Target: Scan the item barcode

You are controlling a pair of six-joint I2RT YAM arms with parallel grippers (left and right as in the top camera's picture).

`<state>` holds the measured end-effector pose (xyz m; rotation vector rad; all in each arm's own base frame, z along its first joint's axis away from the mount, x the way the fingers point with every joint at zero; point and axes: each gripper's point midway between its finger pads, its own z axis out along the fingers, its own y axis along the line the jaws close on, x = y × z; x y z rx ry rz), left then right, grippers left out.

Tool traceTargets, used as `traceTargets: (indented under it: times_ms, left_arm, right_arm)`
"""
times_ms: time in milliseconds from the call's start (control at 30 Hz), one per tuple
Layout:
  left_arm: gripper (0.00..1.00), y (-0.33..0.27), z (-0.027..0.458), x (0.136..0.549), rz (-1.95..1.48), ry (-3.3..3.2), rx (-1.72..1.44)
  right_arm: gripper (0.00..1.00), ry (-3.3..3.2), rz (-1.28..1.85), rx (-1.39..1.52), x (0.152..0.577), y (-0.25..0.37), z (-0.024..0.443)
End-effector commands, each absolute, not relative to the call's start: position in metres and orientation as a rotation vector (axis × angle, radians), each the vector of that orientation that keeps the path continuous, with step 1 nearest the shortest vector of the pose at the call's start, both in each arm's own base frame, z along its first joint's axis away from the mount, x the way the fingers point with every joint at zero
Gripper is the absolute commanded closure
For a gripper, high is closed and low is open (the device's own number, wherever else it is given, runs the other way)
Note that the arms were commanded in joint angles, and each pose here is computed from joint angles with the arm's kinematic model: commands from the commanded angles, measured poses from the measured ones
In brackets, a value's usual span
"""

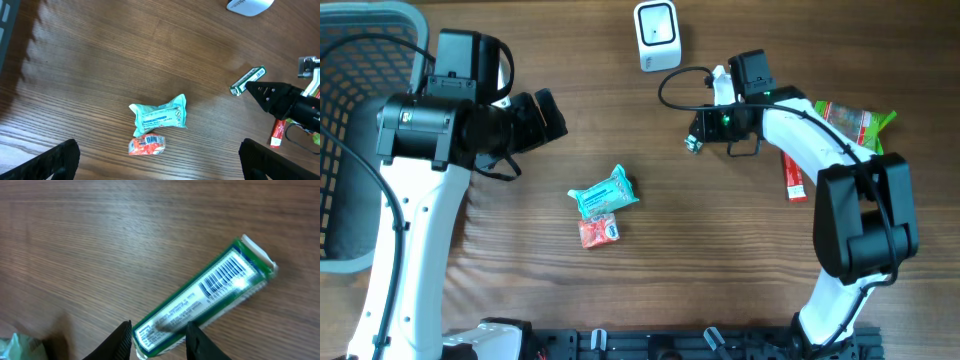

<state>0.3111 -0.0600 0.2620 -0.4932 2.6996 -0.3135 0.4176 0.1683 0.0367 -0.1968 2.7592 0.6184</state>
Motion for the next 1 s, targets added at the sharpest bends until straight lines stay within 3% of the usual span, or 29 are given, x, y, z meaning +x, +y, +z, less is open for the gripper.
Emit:
traceTargets:
  times_ms: [0, 767, 967]
  left_arm:
    - [0.0, -0.056, 0.264, 0.312, -0.301, 2.691, -0.504]
    - [0.0, -0.056, 0.264, 0.312, -0.301, 2.691, -0.504]
    - [0.0, -0.056, 0.264, 0.312, -0.301, 2.691, -0.504]
  right_arm:
    - [0.68, 2.767, 0.614, -0.245, 0.415, 0.176, 0.027]
    - [0.67, 2.784, 0.569, -0.222, 0.421, 0.182, -0.001]
    - [0.62, 2.747, 0.575, -0.226, 0.429, 0.184, 0.002]
